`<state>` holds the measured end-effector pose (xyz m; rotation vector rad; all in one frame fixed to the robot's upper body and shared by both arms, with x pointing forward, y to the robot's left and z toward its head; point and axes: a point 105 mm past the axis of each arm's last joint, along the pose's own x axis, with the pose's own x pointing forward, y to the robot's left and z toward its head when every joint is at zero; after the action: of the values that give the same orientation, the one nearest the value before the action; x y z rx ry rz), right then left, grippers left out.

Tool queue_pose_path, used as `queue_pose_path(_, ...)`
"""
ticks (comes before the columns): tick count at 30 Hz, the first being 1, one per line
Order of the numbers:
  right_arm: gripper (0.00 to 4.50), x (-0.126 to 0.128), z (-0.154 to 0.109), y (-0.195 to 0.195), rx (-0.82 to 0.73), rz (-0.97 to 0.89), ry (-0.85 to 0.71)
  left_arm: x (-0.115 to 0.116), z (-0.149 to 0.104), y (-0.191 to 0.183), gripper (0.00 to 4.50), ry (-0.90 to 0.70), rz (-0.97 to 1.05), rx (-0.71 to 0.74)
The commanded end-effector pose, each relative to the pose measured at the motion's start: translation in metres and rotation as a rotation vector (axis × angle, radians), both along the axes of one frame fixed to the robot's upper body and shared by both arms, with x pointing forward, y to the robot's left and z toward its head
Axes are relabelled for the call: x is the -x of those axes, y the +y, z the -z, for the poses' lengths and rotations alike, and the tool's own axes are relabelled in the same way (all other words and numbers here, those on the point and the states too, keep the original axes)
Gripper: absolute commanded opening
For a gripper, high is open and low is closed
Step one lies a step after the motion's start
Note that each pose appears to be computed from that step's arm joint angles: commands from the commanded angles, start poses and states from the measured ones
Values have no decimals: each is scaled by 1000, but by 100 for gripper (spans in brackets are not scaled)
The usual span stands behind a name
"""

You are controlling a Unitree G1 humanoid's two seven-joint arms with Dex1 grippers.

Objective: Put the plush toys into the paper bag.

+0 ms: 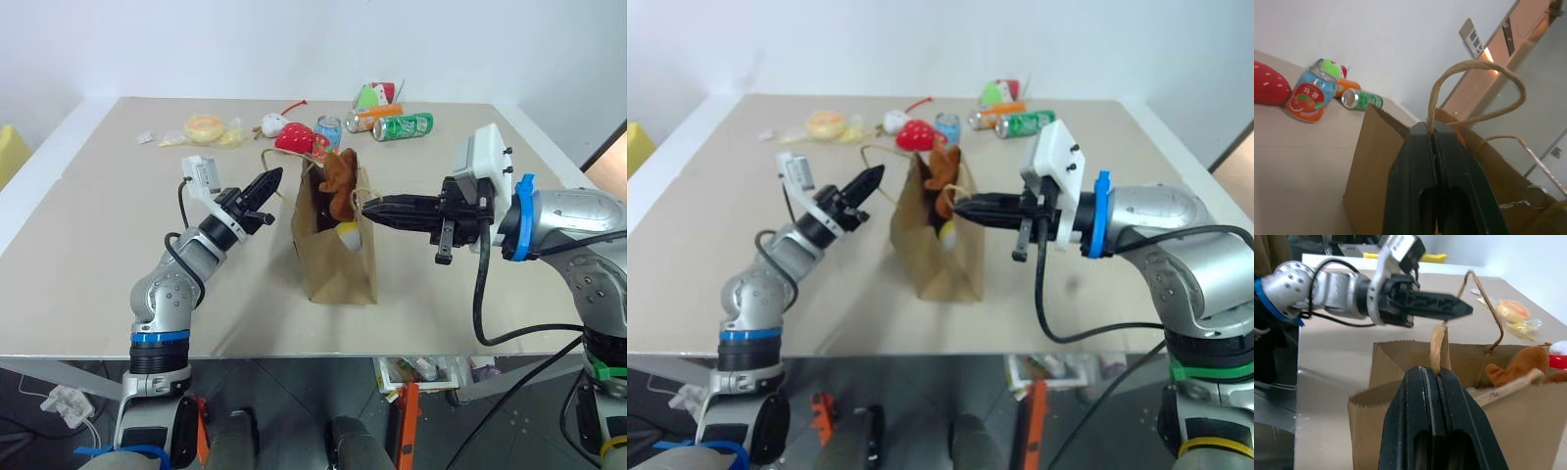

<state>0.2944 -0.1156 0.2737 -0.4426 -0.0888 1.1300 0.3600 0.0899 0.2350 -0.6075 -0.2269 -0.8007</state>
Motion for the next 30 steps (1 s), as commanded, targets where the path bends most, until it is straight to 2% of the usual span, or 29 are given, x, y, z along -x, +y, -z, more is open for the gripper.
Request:
queue_pose_path(1, 1, -13, -17, -5, -16, 59, -99, 13, -15, -12, 27, -61, 21, -7)
queue_pose_path(2, 0, -15, -19, -6, -23, 71, -109, 14, -15, -14, 56, -58, 28, -3)
queue_pose_path(3, 33, -19, -23, -7, -36, 87, -118, 17, -16, -17, 85, -65, 44, 2)
queue_pose_path(5, 99, -22, -28, -9, -67, 97, -105, 23, -20, -20, 181, -88, 73, 8)
queue_pose_path(7, 199, -21, -30, -11, -73, 94, -97, 29, -25, -23, 285, -101, 118, 29)
queue_pose_path(9, 275, -22, -29, -14, -76, 104, -89, 33, -29, -24, 358, -110, 151, 48)
queue_pose_path(10, 331, -22, -28, -16, -75, 110, -84, 34, -31, -23, 413, -120, 151, 48)
queue_pose_path(11, 379, -23, -27, -18, -73, 116, -79, 33, -31, -21, 450, -121, 142, 48)
queue_pose_path(13, 447, -23, -26, -24, -72, 134, -68, 34, -36, -16, 450, -130, 155, 77)
queue_pose_path(17, 447, -16, -30, -39, -104, 126, -37, 52, -55, -3, 450, -157, 330, 192)
queue_pose_path(21, 447, -4, -38, -47, -150, 77, -20, 67, -56, 9, 450, -138, 486, 173)
queue_pose_path(24, 447, -4, -40, -60, -141, 117, -31, 81, -49, 15, 450, -131, 589, 97)
queue_pose_path(27, 447, -5, -40, -75, -100, 178, -50, 91, -34, 19, 450, -152, 615, -57)
queue_pose_path(30, 447, -1, -40, -82, -72, 195, -55, 94, -22, 23, 450, -151, 625, -138)
